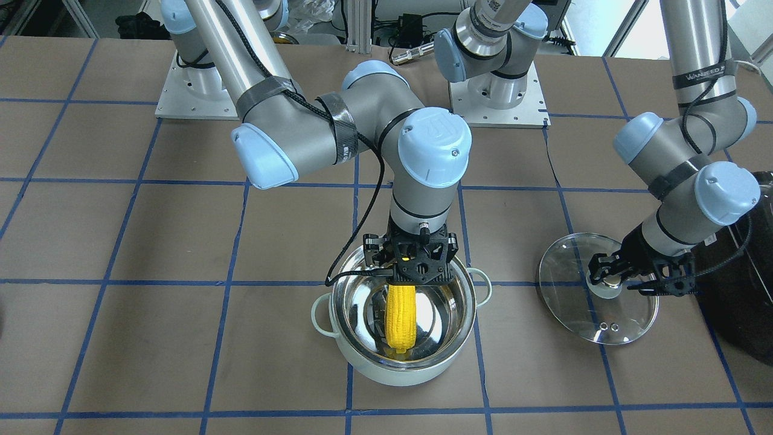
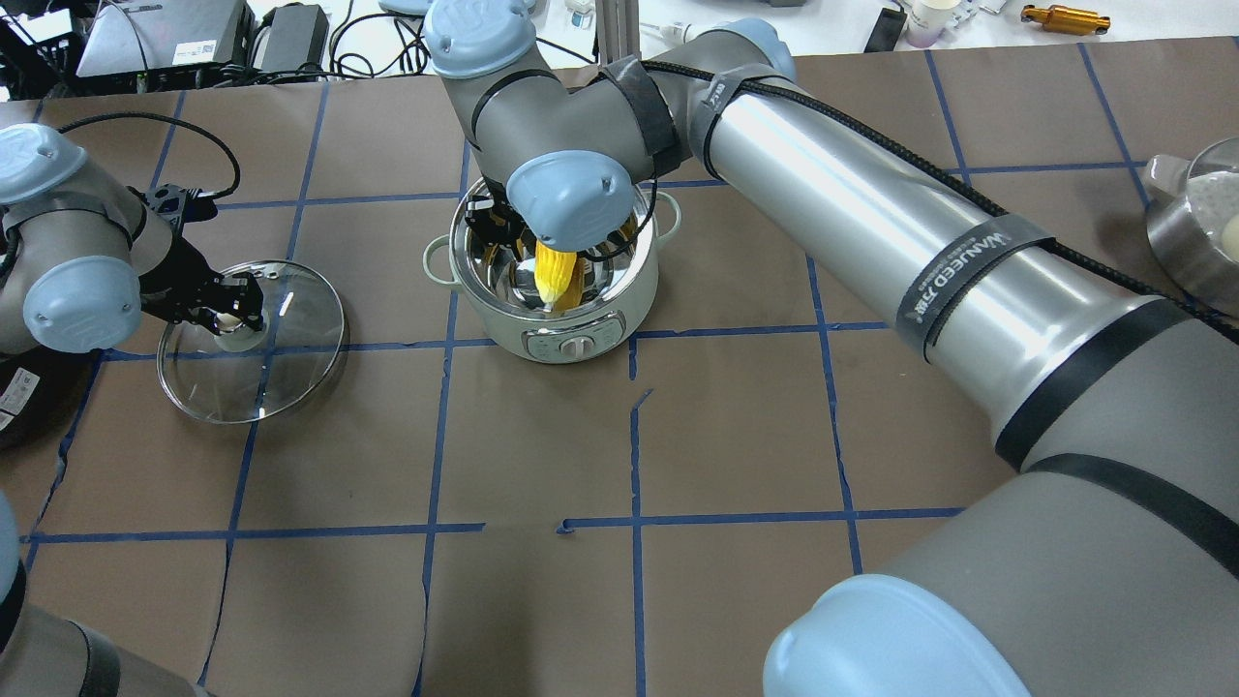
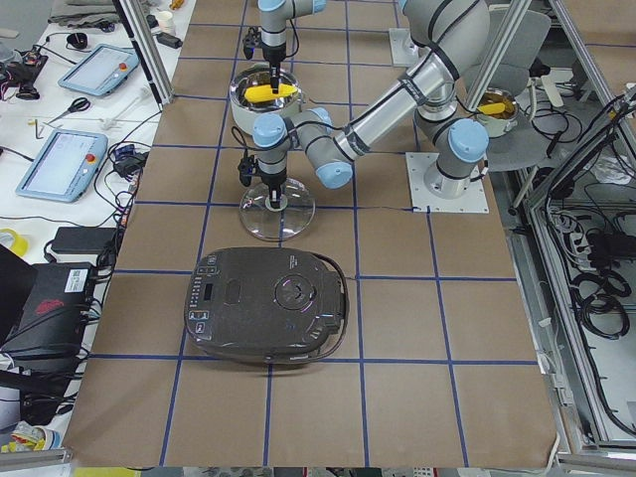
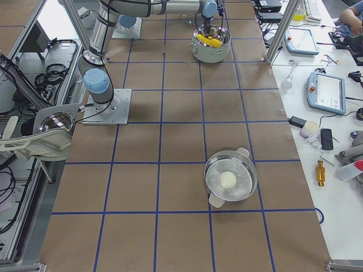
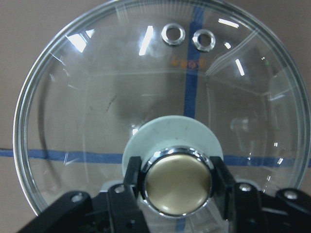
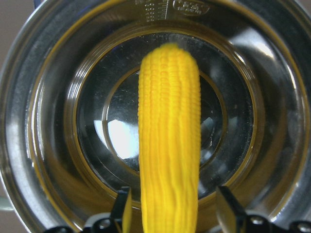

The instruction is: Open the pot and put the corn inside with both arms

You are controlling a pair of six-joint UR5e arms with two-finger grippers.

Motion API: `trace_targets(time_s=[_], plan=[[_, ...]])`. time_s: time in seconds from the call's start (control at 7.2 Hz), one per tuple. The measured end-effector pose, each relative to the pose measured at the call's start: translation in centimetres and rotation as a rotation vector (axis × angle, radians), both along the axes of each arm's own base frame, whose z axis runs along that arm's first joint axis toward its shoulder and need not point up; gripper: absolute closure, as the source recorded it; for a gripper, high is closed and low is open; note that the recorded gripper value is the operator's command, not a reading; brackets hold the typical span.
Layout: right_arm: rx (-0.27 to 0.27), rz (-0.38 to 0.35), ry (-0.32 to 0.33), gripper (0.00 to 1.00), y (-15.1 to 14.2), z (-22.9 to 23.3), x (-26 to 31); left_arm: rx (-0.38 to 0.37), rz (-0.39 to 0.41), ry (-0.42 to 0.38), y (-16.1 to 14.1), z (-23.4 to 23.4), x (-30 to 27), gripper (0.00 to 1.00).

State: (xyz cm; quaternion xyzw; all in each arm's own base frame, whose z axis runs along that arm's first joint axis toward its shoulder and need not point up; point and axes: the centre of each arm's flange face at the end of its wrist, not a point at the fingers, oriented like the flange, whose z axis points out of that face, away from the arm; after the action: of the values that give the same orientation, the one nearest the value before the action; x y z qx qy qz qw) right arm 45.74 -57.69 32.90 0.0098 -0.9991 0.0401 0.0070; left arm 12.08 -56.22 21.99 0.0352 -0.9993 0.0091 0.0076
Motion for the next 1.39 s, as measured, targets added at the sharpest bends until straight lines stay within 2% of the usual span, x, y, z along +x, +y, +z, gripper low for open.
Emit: trace_targets(time_s=[0.14,0.28,0.56,0.83,1.11,1.39], plan=[[-0.023,-0.007,-0.011,0.00,0.2,2.1,-0.7,0.004,0.002,0.004,0.1,-0.2,-0.1,0.38],[-0.042,-0.017,-0.021,0.00,0.5,4.2,-1.6,0.008,0.003,0.004,0.2,-0.3,-0.1,0.30],[-0.041,-0.063,-0.020,0.00,0.1,8.1,-6.0,0.012,0.004,-0.002,0.3,-0.4,0.0,0.27],[-0.013,-0.096,0.000,0.00,-0.8,12.1,-14.4,-0.006,0.015,-0.015,0.3,1.1,-0.1,0.26],[-0.007,-0.069,0.008,0.00,0.6,15.4,-23.0,-0.030,0.060,-0.018,1.2,5.8,-1.9,0.26],[0.051,-0.052,0.016,0.00,3.5,17.7,-29.4,-0.041,0.119,-0.013,1.9,13.5,-7.3,0.22]])
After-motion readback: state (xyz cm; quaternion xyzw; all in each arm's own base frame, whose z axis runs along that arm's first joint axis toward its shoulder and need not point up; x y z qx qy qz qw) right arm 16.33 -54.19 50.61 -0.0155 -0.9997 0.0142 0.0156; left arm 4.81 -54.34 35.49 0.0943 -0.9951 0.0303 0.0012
